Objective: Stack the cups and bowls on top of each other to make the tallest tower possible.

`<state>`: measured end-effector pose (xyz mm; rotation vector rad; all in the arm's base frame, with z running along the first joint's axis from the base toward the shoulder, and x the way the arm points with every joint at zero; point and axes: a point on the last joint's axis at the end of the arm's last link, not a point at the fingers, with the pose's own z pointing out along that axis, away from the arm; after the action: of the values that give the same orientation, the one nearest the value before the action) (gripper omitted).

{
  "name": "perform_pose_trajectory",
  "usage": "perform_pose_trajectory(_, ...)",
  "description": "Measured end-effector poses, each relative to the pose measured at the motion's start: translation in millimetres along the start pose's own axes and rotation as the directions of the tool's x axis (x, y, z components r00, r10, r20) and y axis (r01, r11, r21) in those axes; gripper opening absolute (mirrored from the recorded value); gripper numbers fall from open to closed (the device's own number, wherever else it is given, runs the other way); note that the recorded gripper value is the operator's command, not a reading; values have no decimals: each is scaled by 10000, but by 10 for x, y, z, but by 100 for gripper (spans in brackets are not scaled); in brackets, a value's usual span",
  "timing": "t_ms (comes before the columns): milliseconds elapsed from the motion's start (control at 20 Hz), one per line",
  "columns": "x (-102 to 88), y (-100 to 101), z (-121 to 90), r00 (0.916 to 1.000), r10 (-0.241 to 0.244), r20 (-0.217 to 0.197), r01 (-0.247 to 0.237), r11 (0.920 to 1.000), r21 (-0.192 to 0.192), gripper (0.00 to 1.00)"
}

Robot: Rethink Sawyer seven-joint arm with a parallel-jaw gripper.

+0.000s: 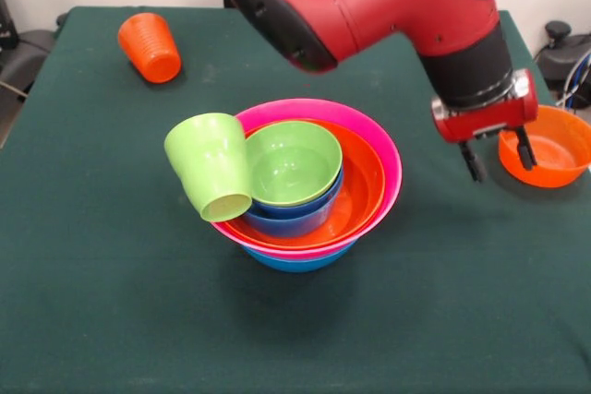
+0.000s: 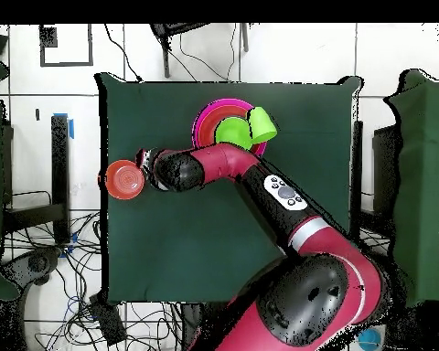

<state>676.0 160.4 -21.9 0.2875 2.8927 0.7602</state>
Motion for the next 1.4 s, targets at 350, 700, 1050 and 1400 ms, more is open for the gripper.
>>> perform_pose_trajectory(350,-55,220,-454,9988,-435,202,431,9988,220,100)
perform_pose_trajectory(700,-89,393,-777,9978,-572,343,560,9978,343,100)
perform_pose_trajectory(1050,-53,541,-1016,9961,-782,407,761,9958,504,100)
perform_pose_trajectory(1400,93,616,-1113,9933,-1125,275,1104,9915,693,100)
